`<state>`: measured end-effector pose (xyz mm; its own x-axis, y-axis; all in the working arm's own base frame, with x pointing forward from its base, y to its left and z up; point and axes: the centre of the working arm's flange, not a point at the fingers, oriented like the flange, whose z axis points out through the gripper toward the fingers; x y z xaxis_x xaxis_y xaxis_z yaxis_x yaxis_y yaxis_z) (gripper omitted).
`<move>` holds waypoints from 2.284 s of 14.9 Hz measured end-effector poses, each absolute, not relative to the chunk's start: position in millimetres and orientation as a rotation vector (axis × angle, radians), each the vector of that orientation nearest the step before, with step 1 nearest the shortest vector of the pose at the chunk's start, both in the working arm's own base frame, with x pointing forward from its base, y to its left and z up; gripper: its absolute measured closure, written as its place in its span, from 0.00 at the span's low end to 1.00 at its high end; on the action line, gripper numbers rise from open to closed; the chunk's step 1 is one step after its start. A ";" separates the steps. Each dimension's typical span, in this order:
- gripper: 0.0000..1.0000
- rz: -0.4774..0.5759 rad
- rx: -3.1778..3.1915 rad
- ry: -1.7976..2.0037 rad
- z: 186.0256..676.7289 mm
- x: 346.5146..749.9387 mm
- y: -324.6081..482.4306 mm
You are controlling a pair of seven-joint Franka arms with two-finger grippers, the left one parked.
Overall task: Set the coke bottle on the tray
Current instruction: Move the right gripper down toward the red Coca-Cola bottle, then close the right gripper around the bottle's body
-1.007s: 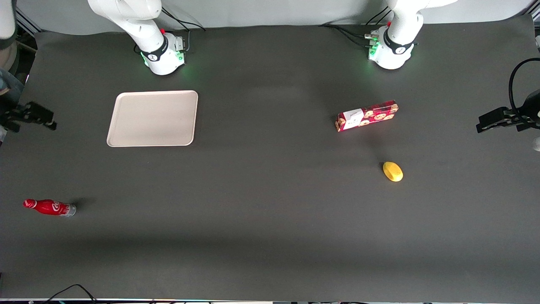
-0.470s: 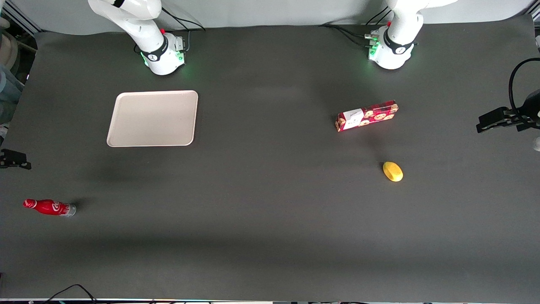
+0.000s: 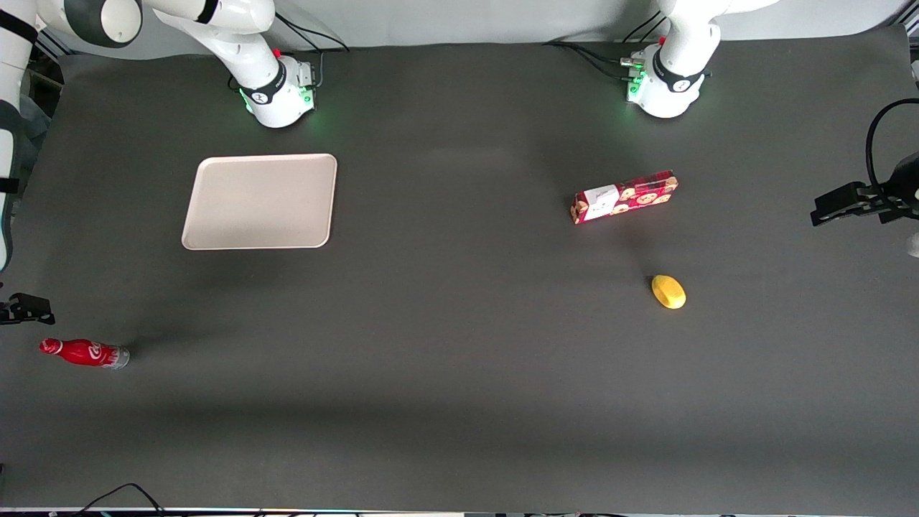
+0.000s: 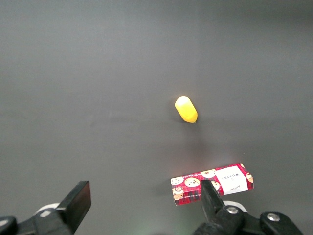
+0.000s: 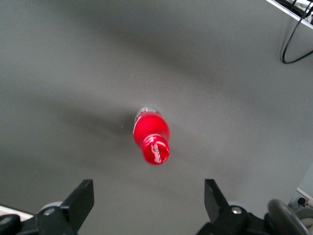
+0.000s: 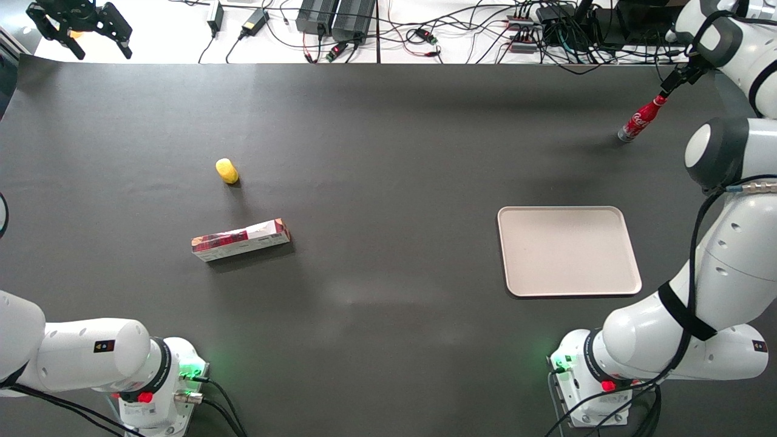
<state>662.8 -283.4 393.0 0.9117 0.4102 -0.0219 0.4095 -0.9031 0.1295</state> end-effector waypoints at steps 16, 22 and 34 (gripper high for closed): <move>0.00 0.028 2.977 0.632 338.6 688.0 -301.4; 0.08 0.046 3.014 0.613 328.9 688.9 -299.7; 0.69 0.054 3.026 0.610 327.5 689.2 -298.8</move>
<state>689.2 -298.8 327.5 0.9213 0.3881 0.0239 0.3862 -0.9205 0.0599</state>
